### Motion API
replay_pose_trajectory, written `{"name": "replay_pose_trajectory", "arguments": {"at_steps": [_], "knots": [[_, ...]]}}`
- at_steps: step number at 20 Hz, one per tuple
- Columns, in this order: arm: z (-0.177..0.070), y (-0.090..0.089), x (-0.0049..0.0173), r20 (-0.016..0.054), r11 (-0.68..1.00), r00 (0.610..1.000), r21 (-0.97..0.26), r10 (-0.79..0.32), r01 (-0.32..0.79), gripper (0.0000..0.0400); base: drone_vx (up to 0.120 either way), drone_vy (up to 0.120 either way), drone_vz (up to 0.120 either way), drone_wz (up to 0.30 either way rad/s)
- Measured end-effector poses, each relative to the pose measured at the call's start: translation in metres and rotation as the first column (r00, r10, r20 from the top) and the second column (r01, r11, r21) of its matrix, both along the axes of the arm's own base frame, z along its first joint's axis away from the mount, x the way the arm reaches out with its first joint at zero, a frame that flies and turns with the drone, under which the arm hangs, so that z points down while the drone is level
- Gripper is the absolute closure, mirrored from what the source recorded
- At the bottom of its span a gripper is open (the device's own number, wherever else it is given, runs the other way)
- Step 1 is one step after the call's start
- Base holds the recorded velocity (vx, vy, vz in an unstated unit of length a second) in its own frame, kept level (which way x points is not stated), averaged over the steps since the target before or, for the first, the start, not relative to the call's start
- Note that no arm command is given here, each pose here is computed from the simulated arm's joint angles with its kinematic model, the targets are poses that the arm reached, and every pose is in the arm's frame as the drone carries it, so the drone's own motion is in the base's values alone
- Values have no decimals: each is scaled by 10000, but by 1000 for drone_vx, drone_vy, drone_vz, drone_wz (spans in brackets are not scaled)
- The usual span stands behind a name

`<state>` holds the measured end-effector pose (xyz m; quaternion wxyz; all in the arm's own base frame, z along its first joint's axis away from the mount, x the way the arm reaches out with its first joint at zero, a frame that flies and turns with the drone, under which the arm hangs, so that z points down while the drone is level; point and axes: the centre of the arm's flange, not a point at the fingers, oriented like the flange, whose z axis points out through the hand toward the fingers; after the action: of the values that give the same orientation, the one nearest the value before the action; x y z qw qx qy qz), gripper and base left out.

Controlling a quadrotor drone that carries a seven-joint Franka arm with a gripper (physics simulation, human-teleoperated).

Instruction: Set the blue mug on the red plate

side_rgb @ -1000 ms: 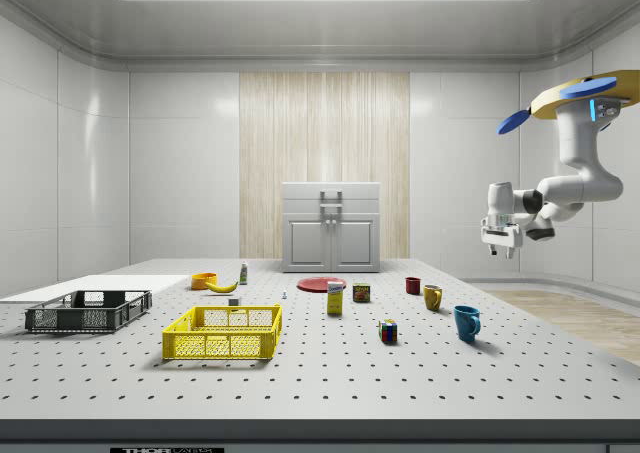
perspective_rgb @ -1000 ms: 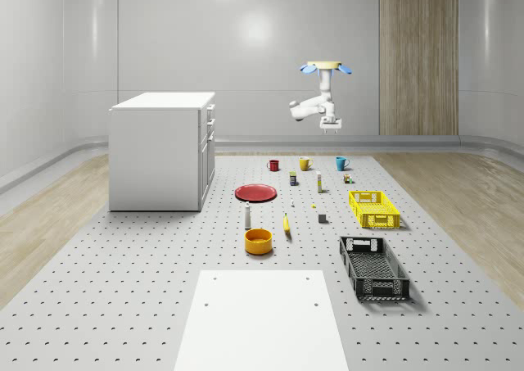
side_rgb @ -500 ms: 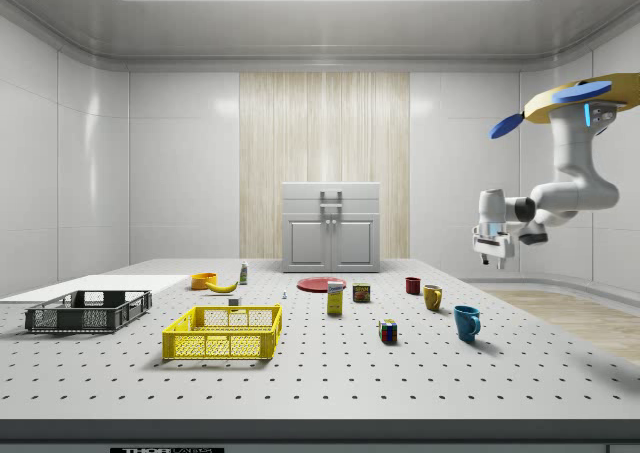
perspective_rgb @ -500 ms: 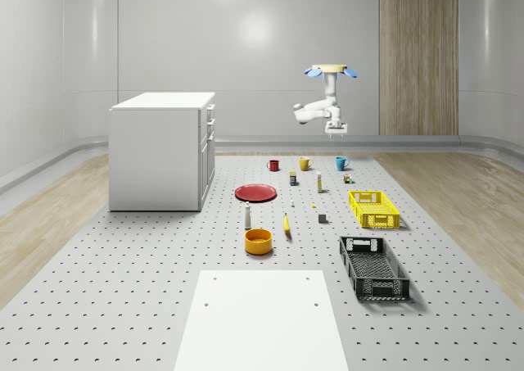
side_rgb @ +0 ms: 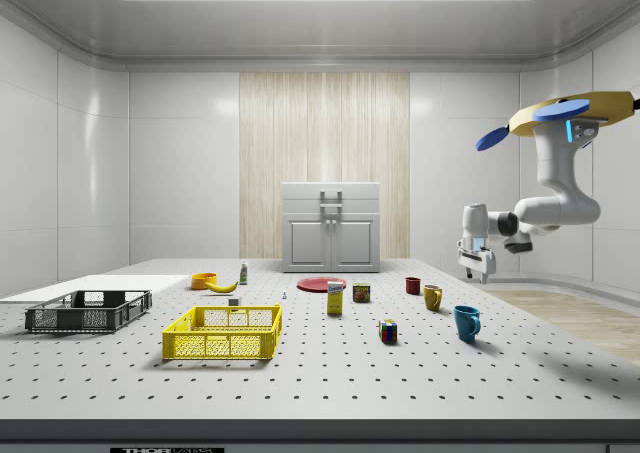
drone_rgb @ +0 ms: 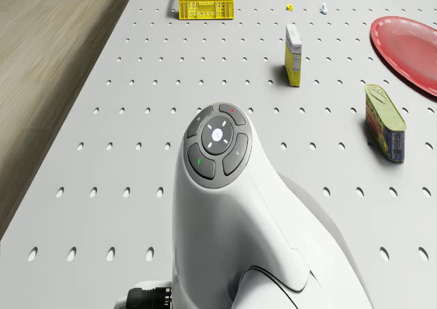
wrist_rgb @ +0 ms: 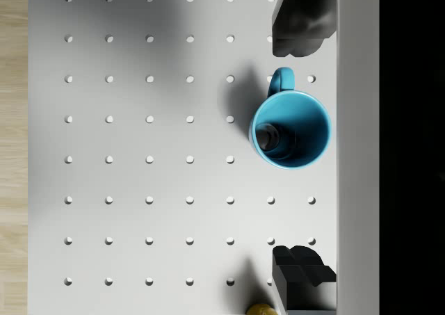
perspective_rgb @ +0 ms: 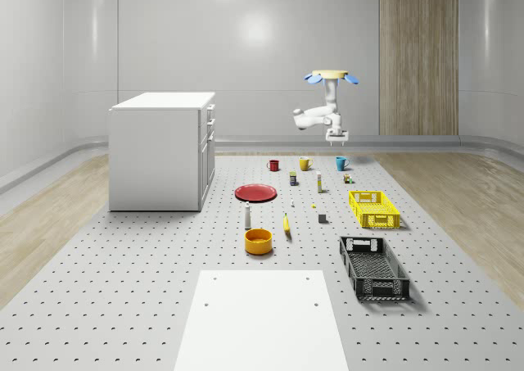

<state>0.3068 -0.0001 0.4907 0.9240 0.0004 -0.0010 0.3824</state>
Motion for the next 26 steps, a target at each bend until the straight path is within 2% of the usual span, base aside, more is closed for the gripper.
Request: {"name": "replay_pose_trajectory", "arguments": {"at_steps": [5, 14, 19, 26], "knots": [[0, 0, 0, 0, 10000, 10000, 0, 1, -1, 0, 112, -24, -80, 0], [0, 0, 0, 0, 10000, 10000, 0, 2, -2, 0, 0, 0, -120, 0], [0, 0, 0, 0, 10000, 10000, 0, 2, -2, 0, 64, 0, -112, 0], [153, 0, 0, 0, 10000, 10000, 0, 4, -4, 0, 0, 0, 0, 0]]}}
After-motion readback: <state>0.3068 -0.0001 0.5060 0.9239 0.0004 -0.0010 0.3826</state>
